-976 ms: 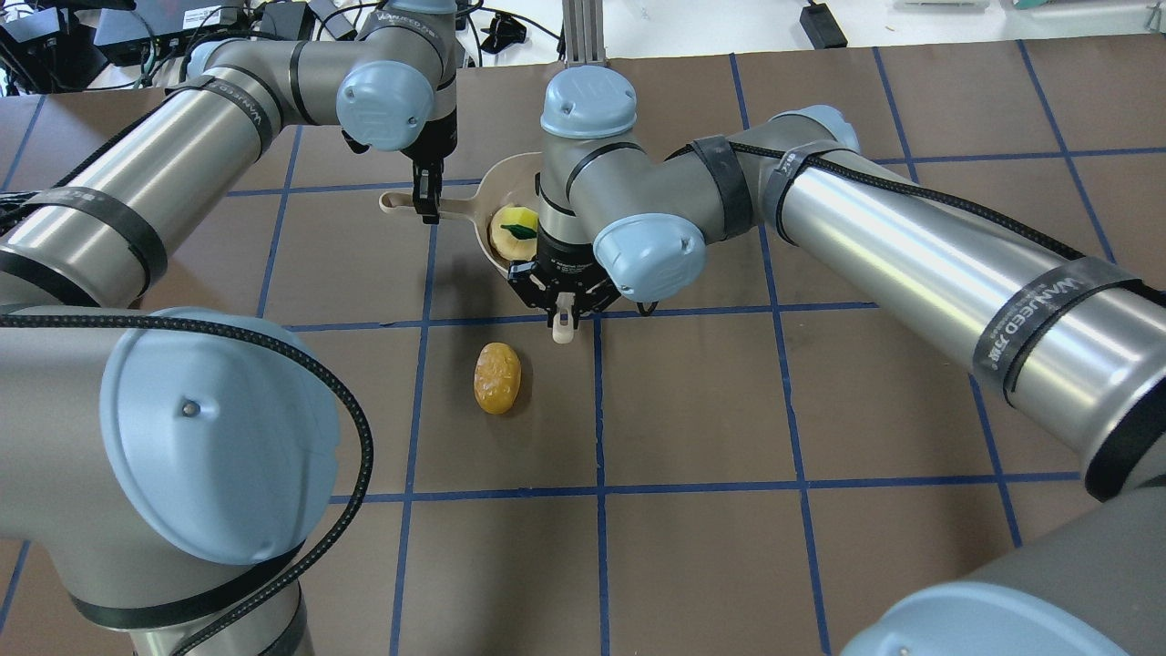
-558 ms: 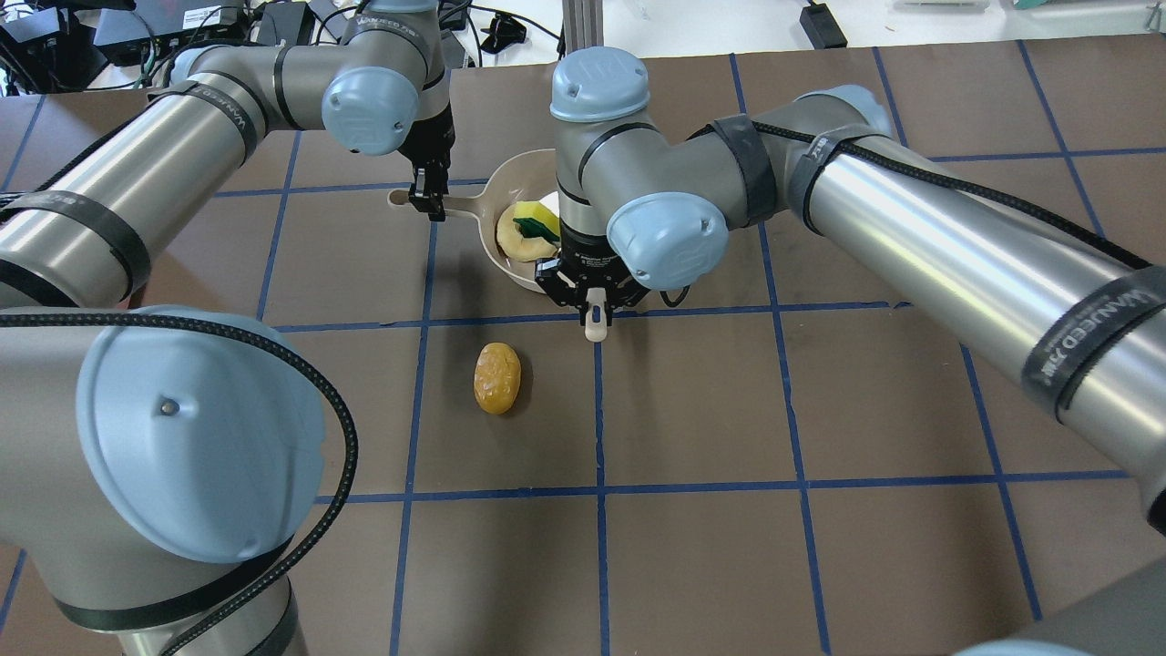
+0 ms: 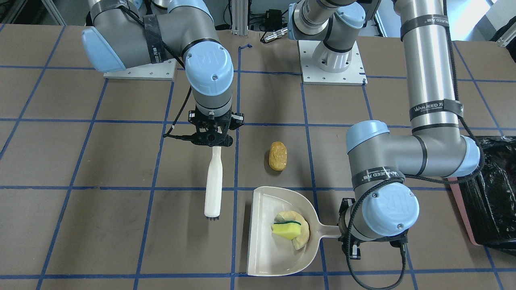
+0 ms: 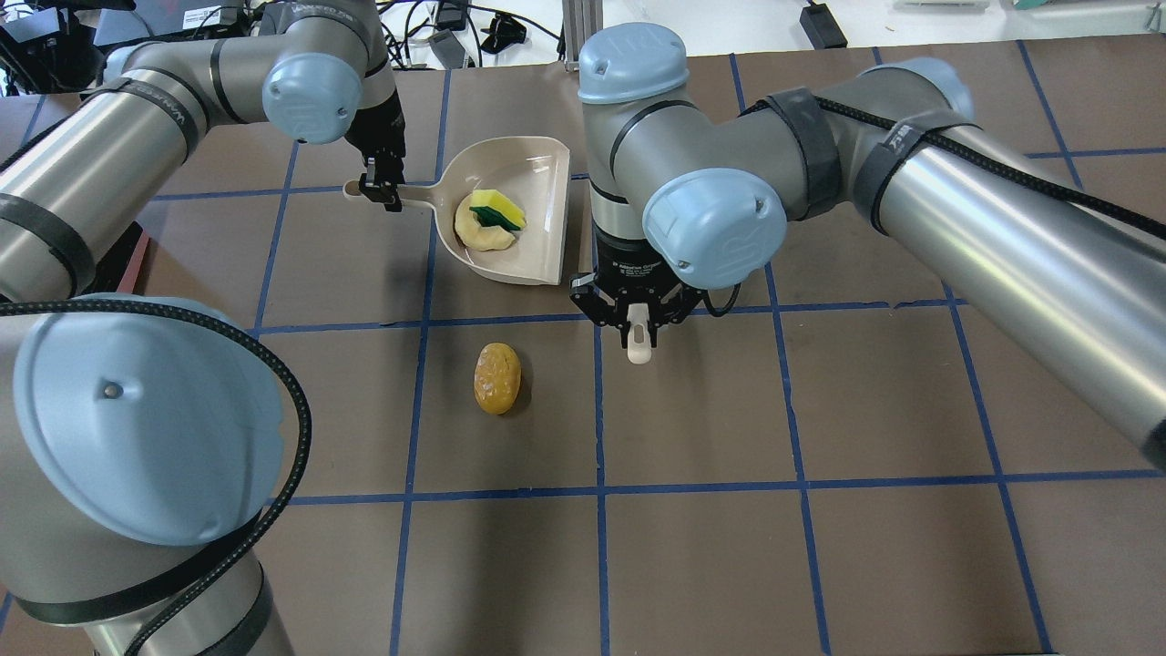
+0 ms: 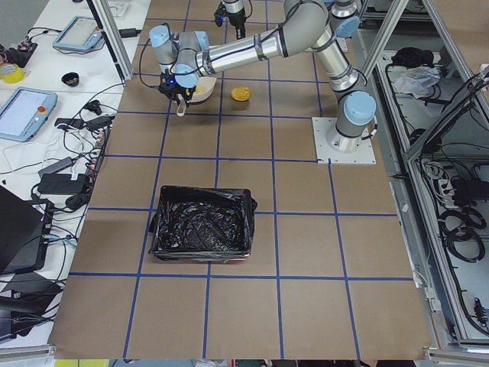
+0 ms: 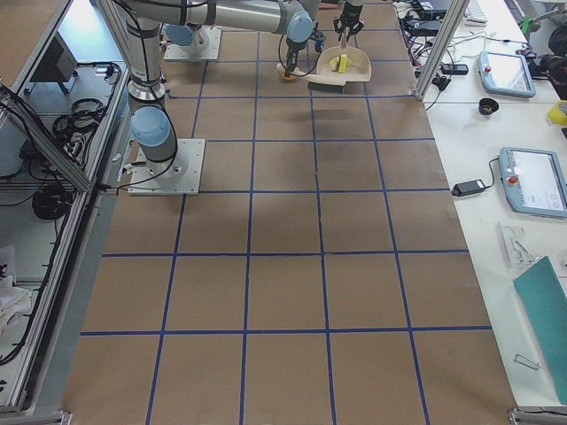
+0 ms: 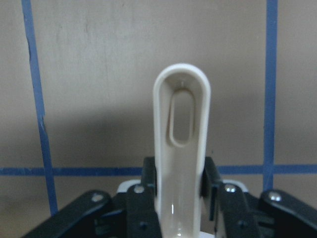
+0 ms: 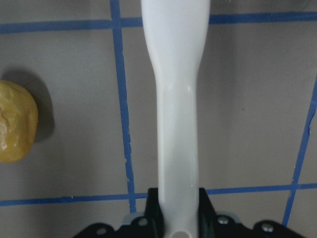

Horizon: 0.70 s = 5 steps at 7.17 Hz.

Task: Sweep and dump trash into bin
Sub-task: 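Move the dustpan beside the yellow potato while the right gripper positions the brush behind it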

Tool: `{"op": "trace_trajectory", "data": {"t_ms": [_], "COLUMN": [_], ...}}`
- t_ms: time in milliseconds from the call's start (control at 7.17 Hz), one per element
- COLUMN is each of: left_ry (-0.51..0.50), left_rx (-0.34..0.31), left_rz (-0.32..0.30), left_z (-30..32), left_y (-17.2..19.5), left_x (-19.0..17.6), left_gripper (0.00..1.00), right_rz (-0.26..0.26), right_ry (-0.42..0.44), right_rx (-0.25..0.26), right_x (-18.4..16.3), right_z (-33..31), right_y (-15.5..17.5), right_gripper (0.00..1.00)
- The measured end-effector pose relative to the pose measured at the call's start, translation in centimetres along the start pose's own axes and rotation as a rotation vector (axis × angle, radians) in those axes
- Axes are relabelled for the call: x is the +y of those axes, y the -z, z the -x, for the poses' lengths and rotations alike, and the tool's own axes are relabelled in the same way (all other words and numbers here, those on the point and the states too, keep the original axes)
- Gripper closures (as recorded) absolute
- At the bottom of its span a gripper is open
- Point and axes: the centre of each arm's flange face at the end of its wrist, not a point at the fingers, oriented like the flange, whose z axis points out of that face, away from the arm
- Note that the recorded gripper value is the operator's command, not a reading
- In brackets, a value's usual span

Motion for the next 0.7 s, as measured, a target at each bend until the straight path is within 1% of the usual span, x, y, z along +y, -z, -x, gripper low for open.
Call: {"op": "trace_trajectory", "data": {"t_ms": [139, 279, 418, 558, 697], "left_ry": [-0.003, -0.011, -0.022, -0.038, -0.047], "left_rx": [0.008, 0.000, -0.018, -0.038, -0.065], "left_rz": [-0.029, -0.051, -0.062, -0.072, -0.083], "left_z": [0.4, 1.2, 2.3, 3.7, 5.2], "left_y": [1.5, 3.0, 4.5, 5.5, 5.7], "left_x": [-2.3, -5.4, -8.6, -11.0, -12.8], "left_gripper": [1.00, 1.00, 1.00, 1.00, 1.00], "right_rz": [0.010, 0.010, 0.009, 0.012, 0.013], "right_ry": [0.006, 0.013, 0.024, 0.033, 0.023], "right_rx": [-0.011, -0.024, -0.031, -0.036, -0.041], "right_x": [1.5, 3.6, 6.2, 8.7, 10.6], "right_z": [-0.2, -0.5, -0.7, -0.1, 1.2], "right_y": [-0.9, -1.1, -1.5, -2.4, -3.9], "right_gripper": [1.00, 1.00, 1.00, 1.00, 1.00]}}
